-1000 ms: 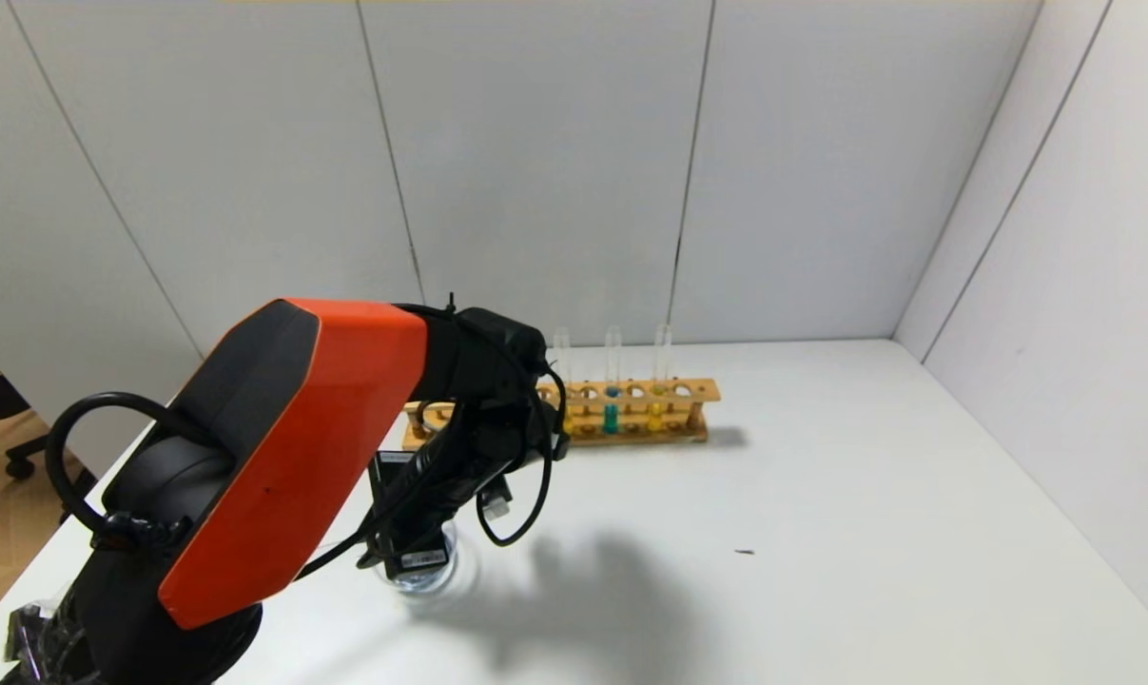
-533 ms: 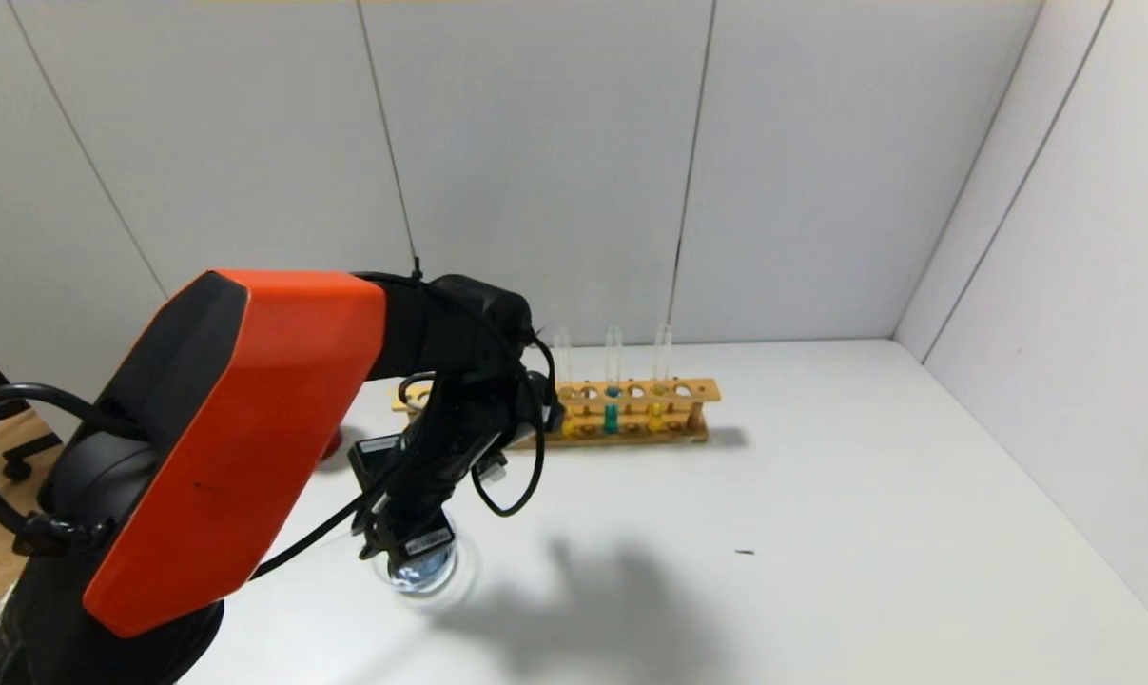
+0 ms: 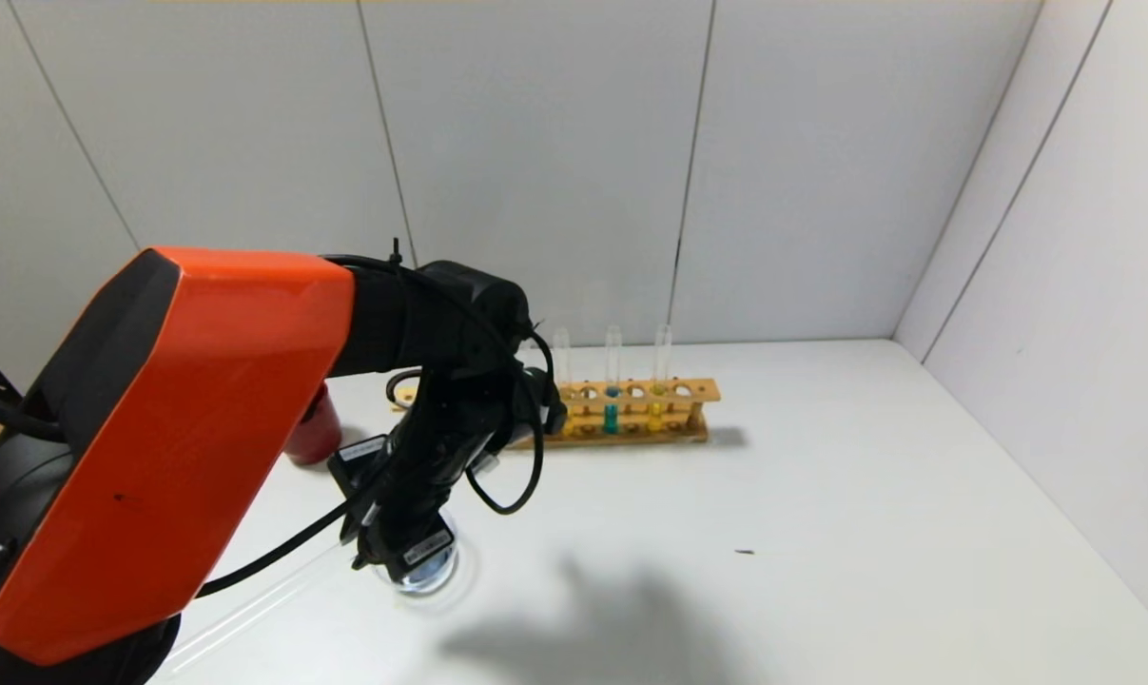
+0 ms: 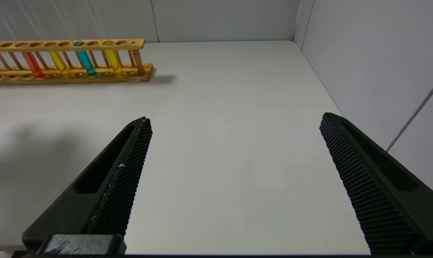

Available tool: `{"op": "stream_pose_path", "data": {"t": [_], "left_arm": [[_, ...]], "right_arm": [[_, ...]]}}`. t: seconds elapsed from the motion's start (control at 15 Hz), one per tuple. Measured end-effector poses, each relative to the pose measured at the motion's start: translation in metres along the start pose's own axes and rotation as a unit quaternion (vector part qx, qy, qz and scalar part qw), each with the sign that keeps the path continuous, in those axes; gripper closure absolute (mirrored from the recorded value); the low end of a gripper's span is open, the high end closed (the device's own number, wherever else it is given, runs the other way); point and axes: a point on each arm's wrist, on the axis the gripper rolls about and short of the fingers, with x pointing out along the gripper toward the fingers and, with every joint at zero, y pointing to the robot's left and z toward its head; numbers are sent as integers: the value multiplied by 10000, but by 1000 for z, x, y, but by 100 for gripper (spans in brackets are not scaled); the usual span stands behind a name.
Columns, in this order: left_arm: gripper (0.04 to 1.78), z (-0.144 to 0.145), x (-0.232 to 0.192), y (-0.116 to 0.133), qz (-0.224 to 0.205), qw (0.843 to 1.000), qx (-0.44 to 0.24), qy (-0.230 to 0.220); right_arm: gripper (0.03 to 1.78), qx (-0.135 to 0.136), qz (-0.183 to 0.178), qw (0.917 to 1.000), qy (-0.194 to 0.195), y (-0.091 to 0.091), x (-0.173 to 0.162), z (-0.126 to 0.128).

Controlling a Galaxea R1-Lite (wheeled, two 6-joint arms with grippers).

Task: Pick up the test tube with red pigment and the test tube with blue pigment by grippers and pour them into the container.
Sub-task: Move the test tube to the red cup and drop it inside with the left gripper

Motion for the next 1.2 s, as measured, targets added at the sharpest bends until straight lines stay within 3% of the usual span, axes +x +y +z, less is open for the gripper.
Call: {"op": "stream_pose_path", "data": {"t": [1.2], "left_arm": [[151, 16, 15, -16, 108, 9992, 281, 248]], "right_arm": [[10, 0, 0, 10000, 0, 0, 0, 0]]}}
